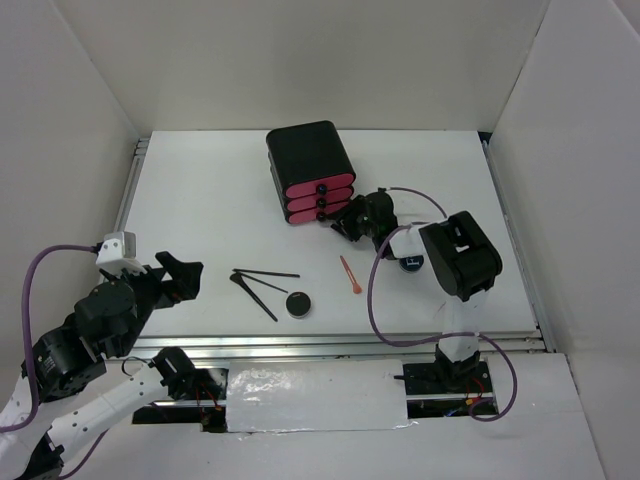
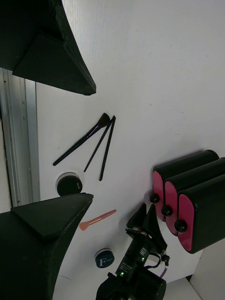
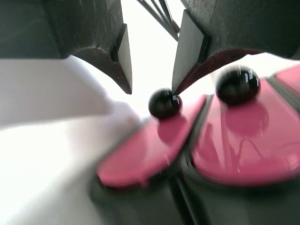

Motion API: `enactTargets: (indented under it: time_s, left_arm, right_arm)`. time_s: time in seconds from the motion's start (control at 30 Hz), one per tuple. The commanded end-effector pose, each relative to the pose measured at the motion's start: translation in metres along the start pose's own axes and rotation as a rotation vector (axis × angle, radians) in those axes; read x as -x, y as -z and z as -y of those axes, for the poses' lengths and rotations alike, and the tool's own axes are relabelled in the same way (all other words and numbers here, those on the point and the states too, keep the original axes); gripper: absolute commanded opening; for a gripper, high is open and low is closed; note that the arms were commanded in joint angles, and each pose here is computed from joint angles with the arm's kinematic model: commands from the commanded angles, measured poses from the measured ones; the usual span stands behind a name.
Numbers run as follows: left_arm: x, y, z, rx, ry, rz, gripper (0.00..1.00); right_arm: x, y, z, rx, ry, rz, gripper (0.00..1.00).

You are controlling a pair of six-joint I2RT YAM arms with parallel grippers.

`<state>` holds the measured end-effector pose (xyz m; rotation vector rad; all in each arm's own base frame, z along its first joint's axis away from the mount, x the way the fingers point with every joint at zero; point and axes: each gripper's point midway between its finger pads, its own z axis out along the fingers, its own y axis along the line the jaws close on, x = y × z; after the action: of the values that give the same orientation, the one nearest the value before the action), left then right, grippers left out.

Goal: Organize the makeup

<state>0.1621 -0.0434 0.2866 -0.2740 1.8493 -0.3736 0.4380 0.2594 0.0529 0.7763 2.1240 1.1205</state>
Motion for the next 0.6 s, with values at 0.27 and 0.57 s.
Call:
enactTargets:
  time_s: [0.27,0.57]
  left_arm:
    - [0.003,-0.004,0.008,-0.014,-0.005,0.007,0.99]
    - [0.004,-0.005,0.005,0.005,0.002,0.009,1.0]
  right_arm:
    - [0.011,0.078,-0.053,0.136,0.127,0.074,0.54]
    - [-0.003,0.113,-0.1,0.294,0.195,-0.012,1.0]
